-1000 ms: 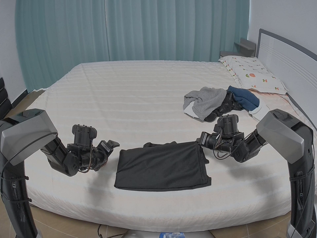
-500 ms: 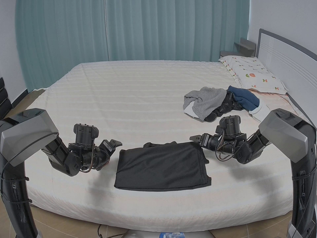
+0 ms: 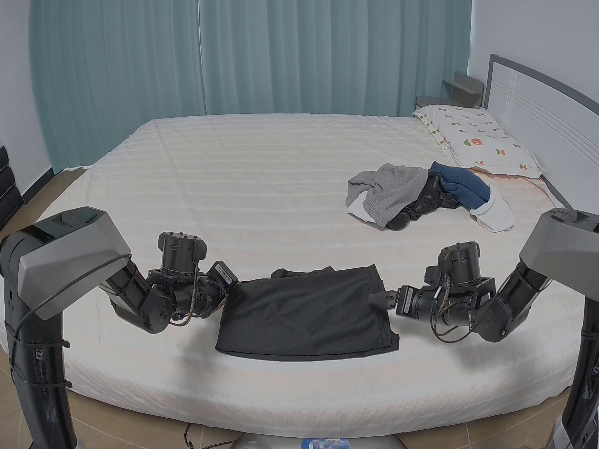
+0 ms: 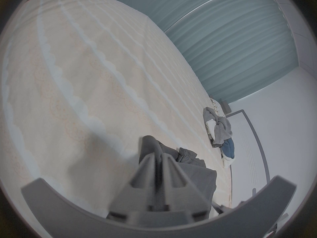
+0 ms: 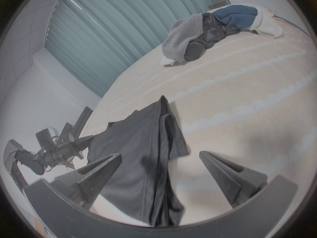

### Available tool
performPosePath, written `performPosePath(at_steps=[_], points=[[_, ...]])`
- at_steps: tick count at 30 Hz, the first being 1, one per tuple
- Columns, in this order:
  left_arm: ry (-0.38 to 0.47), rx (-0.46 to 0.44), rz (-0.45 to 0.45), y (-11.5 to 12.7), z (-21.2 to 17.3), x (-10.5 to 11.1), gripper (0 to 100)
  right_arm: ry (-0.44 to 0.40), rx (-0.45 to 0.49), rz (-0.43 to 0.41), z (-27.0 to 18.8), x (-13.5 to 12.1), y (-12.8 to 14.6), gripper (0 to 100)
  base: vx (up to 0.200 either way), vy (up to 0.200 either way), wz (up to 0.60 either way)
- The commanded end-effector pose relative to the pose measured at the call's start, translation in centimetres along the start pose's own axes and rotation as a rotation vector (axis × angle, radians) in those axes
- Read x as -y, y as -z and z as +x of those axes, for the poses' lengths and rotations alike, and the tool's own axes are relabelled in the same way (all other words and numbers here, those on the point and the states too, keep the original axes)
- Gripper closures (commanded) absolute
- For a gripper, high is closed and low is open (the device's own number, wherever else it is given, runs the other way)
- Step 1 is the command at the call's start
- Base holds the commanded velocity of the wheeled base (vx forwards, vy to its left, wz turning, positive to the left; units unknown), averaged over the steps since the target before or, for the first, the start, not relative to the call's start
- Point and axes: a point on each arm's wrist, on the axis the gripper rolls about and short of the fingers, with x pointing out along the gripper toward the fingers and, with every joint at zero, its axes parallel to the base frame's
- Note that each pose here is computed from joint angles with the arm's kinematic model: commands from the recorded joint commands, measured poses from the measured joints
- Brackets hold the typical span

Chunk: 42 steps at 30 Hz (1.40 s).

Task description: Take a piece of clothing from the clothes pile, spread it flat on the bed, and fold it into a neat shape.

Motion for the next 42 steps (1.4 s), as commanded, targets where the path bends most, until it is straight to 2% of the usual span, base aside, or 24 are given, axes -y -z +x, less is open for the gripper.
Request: performPosePath(at_steps=[1, 13, 14, 18, 23, 42], points=[[-0.014, 0.006, -0.004, 0.1, 0.6, -0.4, 100, -0.022, -0.025, -0.022, -2.1, -1.0, 1.1, 0, 0.000, 0.000, 0.00], [-0.033, 0.033, -0.011, -0.1, 0.5, -0.5, 100, -0.041, -0.085, -0.040, -2.0, -1.5, 2.6, 0, 0.000, 0.000, 0.00], [-0.033, 0.033, -0.011, -0.1, 0.5, -0.5, 100, -0.038, -0.093, -0.042, -1.9, -1.4, 2.8, 100, 0.000, 0.000, 0.00], [-0.032, 0.034, -0.011, -0.1, 0.5, -0.5, 100, -0.028, -0.105, -0.045, -2.0, -1.3, 2.9, 100, 0.000, 0.000, 0.00], [-0.030, 0.035, -0.011, -0.1, 0.4, -0.4, 100, 0.013, -0.167, -0.067, -2.1, -0.6, 3.6, 100, 0.000, 0.000, 0.00], [-0.030, 0.038, -0.013, -0.3, 0.4, -0.5, 100, 0.046, -0.186, -0.068, -3.3, -0.3, 3.7, 100, 0.000, 0.000, 0.00]])
